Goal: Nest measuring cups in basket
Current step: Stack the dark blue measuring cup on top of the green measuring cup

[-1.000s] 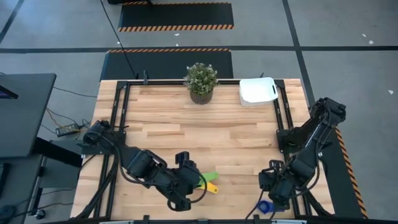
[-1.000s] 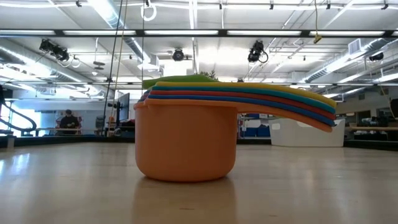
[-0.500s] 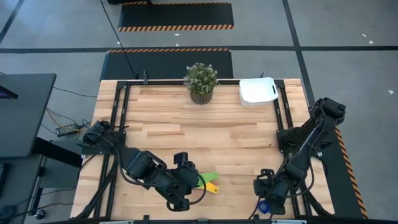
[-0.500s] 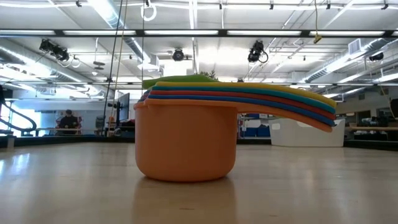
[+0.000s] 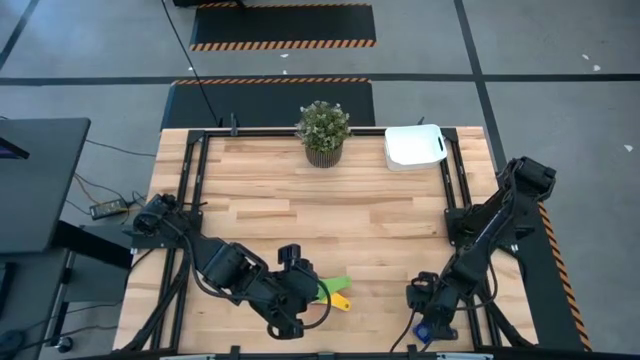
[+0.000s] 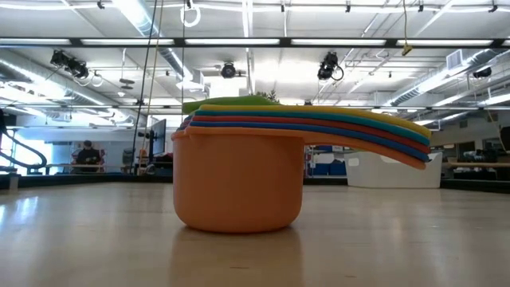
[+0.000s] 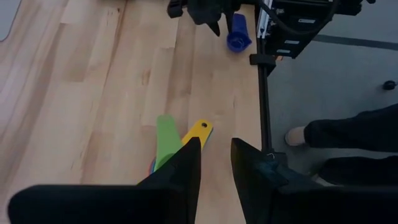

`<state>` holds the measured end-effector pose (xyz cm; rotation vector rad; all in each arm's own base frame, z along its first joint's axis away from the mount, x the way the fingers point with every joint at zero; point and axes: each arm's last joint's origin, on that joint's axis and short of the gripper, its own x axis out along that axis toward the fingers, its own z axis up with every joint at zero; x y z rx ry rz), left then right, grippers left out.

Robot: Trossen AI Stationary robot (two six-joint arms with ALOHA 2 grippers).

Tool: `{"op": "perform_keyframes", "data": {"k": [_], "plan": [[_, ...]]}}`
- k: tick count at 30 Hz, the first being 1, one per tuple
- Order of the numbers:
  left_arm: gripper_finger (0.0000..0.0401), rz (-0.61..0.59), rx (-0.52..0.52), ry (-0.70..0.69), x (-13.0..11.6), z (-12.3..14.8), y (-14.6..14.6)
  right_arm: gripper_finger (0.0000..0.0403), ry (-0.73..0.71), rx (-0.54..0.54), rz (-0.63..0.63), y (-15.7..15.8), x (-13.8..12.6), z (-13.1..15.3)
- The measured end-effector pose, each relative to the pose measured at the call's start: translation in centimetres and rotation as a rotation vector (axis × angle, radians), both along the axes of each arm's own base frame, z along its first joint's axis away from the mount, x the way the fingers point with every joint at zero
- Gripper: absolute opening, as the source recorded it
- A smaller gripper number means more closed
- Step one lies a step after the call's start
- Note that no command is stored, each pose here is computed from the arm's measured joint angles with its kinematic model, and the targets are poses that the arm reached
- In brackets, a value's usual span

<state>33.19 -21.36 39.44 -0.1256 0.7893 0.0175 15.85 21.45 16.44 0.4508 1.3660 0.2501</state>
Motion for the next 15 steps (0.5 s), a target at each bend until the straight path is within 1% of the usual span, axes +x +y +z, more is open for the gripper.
{"op": "perform_keyframes", "data": {"k": [4, 11, 15], "plan": [[0.0095, 0.0, 0.0, 0.0, 0.0, 0.0, 0.0, 0.0122, 0.011, 0.038, 0.007, -0.1, -0.2, -0.6], [0.0095, 0.0, 0.001, 0.0, 0.0, 0.0, 0.0, 0.0122, 0.035, 0.036, 0.011, -0.3, -0.8, -1.3], [0.0095, 0.0, 0.001, 0.0, 0.0, 0.0, 0.0, 0.0122, 0.034, 0.057, -0.005, -0.3, -1.1, -1.9]]}}
